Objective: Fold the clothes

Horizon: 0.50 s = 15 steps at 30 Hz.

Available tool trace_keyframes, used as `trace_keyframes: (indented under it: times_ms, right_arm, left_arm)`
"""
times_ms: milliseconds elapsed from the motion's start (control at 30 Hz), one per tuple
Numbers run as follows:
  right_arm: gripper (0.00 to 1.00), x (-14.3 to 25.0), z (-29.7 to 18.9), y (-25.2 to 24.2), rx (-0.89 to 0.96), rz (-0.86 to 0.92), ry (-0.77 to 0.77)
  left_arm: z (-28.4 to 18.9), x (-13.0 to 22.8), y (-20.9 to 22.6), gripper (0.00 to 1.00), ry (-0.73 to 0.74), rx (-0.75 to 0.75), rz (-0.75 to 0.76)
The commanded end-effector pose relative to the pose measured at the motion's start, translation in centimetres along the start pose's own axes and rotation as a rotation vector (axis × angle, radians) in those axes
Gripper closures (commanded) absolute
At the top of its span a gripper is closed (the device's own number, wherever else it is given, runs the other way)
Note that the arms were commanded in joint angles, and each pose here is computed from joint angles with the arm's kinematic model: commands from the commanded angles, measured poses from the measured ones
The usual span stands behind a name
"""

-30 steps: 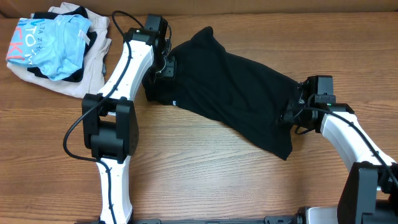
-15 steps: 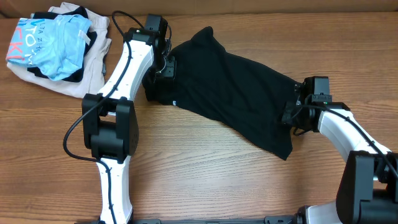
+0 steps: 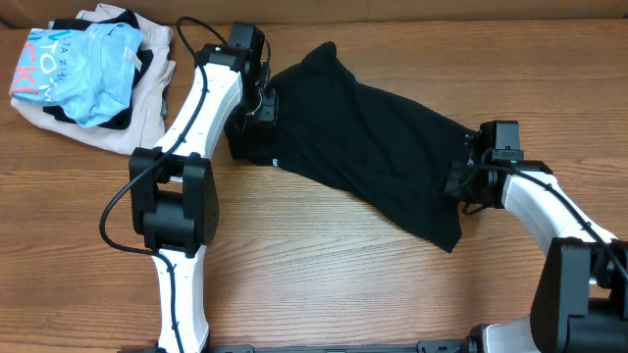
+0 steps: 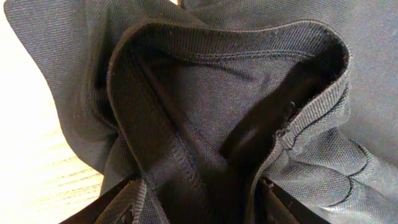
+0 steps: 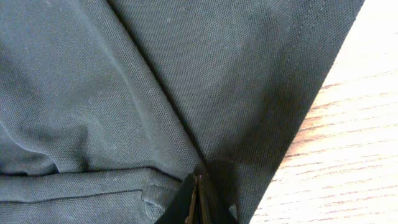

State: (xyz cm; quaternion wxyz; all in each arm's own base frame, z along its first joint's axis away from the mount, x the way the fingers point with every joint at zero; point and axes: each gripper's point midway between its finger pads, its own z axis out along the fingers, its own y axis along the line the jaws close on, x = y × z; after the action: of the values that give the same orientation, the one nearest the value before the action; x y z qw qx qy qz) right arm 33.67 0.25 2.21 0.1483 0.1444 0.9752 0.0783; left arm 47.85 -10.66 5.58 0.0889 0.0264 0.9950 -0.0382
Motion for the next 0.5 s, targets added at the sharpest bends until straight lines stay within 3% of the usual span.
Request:
trace_keyframes:
  times_ms: [0,33,100,367,467]
  right_arm:
    - [0.88,-2.2,-1.4,0.7,-0.021,0.003,-0.061]
    - [0.74,-2.0,-1.4,0.7,-0.024,0.003,-0.053]
    - [0.61,-1.3,-1.2,0.8,-0.032,0.007,-0.025]
    - [0.61,0.3,-0.2,0.4,-0.025,0.025,0.004]
    - [0.72,0.3,-0.2,0.4,-0.025,0.025,0.004]
  left_arm:
    - [-0.6,-0.5,-0.2,0.41,-0.023,-0.006,-0.003]
    - [-0.6,-0.5,-0.2,0.40,-0.023,-0.006,-0.003]
    - [-0.6,-0.5,-0.2,0.40,-0.023,-0.006,-0.003]
    - [-0.6,-0.6,-0.2,0.40,-0.025,-0.005,-0.003]
    - [-0.6,-0.6,-0.2,0.40,-0.025,-0.005,-0.003]
